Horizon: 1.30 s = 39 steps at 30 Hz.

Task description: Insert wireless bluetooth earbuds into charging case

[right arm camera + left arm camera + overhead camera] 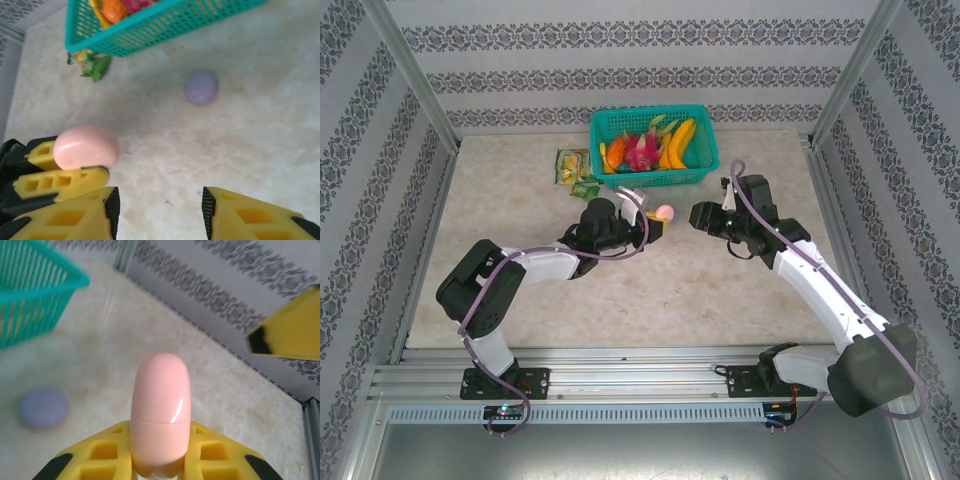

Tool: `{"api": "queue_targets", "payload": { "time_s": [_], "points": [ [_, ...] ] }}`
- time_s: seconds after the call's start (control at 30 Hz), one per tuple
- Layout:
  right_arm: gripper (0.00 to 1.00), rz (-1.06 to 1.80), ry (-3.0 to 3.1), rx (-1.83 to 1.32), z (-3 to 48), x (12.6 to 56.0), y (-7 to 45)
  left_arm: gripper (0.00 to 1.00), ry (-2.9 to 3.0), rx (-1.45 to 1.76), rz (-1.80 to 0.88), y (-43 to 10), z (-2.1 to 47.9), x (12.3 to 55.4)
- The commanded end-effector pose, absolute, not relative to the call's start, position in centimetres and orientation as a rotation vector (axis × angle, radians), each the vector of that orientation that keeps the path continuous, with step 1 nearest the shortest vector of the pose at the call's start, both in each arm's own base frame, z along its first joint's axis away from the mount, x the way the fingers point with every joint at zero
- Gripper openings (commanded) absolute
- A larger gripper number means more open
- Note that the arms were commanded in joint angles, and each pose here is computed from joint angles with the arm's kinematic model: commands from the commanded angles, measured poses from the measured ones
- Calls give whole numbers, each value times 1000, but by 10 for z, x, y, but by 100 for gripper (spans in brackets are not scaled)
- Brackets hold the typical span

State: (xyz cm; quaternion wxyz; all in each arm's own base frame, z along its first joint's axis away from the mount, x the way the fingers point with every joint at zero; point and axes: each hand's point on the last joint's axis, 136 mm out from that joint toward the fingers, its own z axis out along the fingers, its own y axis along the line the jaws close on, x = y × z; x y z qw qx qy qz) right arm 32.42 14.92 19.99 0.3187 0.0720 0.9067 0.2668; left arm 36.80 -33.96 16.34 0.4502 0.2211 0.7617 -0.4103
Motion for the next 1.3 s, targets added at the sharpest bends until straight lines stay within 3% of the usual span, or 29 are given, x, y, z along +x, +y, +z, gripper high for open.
{"api": "queue_targets", "payload": {
  "time_s": [0.0,0.4,0.57,0.73,0.8,0.83,0.97,1.27],
  "points": [
    [52,636,2344,266,199,323,132,0,2162,309,-952,-314,117,371],
    [56,560,2383,336,170,318,116,2,2489,-16,-1018,-288,51,375],
    [57,553,2384,356,168,318,109,10,2526,-65,-1037,-283,38,375],
    [63,548,2382,363,170,319,105,35,2550,-83,-1009,-272,36,375],
    [69,542,2381,366,172,320,102,68,2551,-96,-980,-262,41,376],
    [72,535,2380,374,172,321,99,99,2553,-99,-959,-256,44,375],
    [98,493,2363,406,175,322,85,100,2545,-124,-845,-222,65,376],
    [98,131,2213,483,197,336,24,100,2253,-62,-247,-101,162,379]
  ]
}}
